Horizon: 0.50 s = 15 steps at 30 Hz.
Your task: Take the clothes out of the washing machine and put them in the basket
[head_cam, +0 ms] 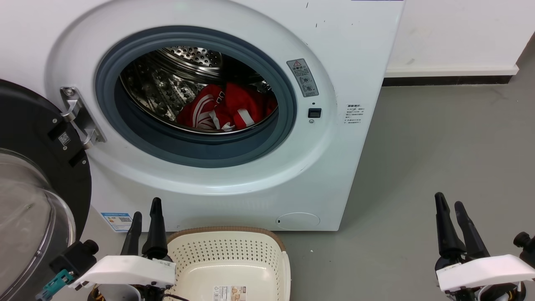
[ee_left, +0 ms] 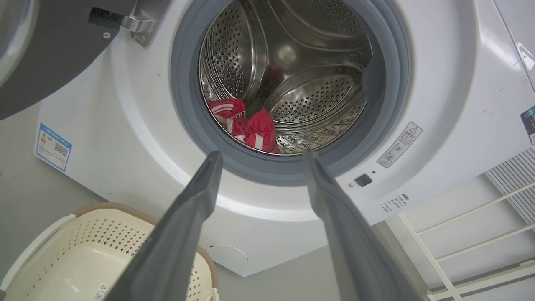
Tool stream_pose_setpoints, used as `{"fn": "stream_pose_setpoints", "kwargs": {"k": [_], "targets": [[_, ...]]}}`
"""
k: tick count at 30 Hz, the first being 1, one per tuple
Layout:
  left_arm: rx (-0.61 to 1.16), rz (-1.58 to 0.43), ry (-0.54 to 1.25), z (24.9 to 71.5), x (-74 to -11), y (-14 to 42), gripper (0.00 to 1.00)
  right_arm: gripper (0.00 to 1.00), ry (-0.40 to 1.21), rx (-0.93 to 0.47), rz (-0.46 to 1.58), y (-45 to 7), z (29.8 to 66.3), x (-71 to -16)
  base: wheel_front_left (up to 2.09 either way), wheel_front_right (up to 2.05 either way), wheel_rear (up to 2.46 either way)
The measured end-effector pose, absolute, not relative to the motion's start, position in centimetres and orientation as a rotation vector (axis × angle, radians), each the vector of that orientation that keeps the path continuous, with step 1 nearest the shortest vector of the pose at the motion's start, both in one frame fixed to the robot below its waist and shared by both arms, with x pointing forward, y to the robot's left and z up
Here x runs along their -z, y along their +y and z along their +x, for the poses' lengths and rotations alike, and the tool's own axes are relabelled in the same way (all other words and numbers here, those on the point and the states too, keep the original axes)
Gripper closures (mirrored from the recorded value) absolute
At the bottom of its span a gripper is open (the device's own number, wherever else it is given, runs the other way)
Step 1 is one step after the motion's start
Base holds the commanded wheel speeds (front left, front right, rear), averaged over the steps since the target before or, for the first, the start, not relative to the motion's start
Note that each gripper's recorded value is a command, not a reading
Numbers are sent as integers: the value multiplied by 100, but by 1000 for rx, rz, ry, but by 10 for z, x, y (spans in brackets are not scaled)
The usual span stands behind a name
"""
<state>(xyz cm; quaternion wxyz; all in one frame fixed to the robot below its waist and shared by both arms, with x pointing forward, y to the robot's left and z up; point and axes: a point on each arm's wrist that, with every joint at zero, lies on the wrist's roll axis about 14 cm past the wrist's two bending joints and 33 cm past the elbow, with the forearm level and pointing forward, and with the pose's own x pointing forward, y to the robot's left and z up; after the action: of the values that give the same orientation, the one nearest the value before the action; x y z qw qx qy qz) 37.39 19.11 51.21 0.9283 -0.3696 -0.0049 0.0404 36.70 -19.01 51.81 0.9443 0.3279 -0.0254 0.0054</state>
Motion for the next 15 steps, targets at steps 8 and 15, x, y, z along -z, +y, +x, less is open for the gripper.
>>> {"fn": "stream_pose_setpoints", "kwargs": {"k": [8,15], "targets": [[-83,-641,-36,373,-518,190,0,0,-76,-23,535,-188,366,-524,0,0,0],[-79,-553,-59,372,-523,189,0,0,-94,-31,442,-187,364,-528,0,0,0]]}}
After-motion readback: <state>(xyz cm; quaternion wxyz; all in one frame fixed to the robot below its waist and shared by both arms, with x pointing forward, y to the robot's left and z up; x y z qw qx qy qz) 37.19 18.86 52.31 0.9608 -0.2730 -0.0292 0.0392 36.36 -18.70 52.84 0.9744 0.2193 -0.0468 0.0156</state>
